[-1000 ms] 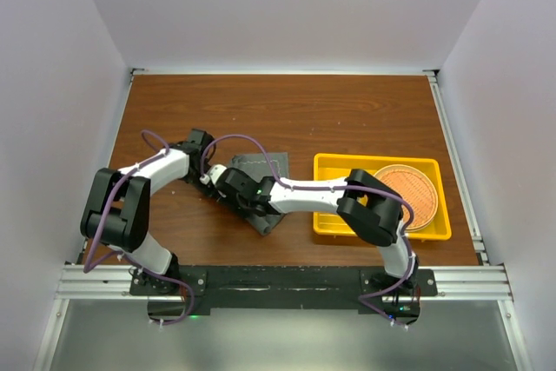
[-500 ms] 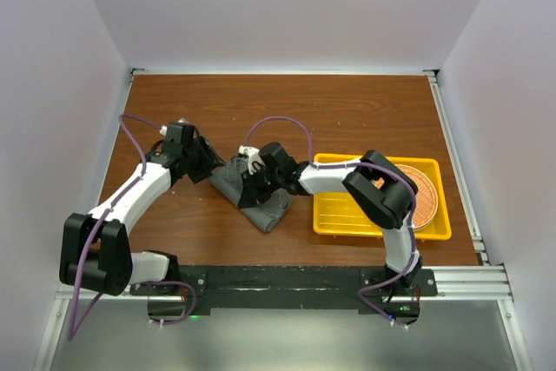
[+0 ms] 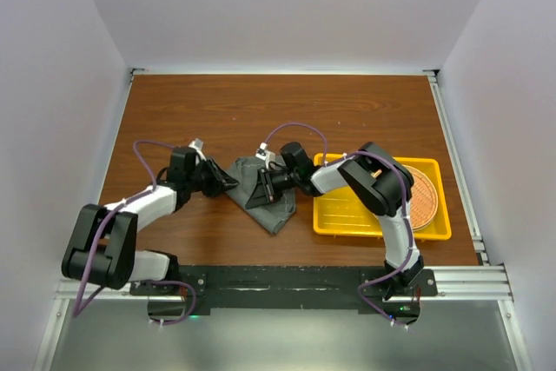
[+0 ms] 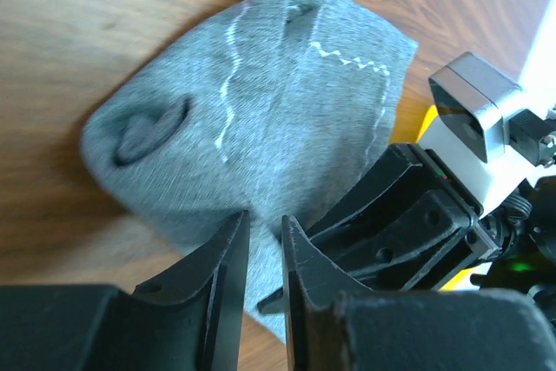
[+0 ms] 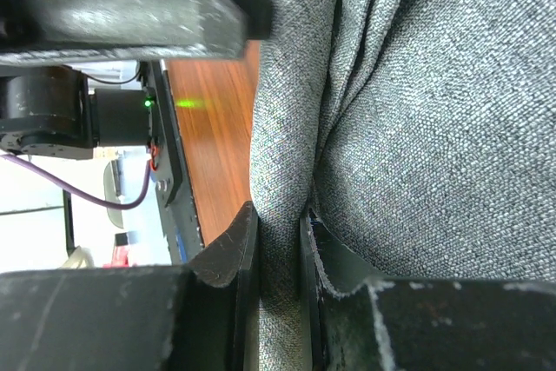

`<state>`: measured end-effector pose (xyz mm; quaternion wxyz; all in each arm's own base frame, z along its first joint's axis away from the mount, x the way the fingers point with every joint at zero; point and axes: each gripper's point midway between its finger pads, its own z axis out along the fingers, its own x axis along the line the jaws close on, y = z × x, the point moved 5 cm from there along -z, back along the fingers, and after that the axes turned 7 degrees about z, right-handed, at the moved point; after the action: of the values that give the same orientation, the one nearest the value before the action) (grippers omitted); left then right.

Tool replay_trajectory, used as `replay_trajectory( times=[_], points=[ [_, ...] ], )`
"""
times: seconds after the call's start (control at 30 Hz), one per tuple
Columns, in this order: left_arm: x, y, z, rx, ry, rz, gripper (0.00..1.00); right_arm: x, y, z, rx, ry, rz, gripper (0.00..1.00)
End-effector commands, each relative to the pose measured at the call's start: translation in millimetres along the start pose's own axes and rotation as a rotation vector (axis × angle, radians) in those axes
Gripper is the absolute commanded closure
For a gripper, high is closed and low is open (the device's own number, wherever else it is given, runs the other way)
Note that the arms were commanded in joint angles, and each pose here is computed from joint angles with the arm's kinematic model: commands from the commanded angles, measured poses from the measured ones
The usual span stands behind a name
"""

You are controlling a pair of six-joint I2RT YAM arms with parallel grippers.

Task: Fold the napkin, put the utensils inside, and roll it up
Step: Roll the napkin with the utensil

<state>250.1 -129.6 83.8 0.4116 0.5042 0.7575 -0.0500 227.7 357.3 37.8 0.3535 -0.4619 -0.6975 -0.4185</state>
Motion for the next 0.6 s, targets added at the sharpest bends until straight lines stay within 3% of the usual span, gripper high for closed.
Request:
replay_trajectory(
  times=[0.0,0.17,0.3,0.33,0.57],
  points=[
    [-18,3,13,-0.017,-0.169,0.031,0.75,-75,-54,-11,0.093,-0.341,0.179,1.0],
    [7,-10,30,0.054,-0.066,0.036,0.78,-80,-56,-21,0.142,-0.437,0.134,1.0],
    [28,-25,35,0.094,-0.002,0.05,0.8,-67,-36,-28,0.142,-0.505,0.067,0.88],
    [33,-31,36,0.109,0.007,0.049,0.82,-65,-34,-32,0.144,-0.538,0.064,0.81],
    [57,-57,42,0.143,0.023,0.034,0.87,-24,-4,-39,0.125,-0.58,-0.054,0.61]
  ],
)
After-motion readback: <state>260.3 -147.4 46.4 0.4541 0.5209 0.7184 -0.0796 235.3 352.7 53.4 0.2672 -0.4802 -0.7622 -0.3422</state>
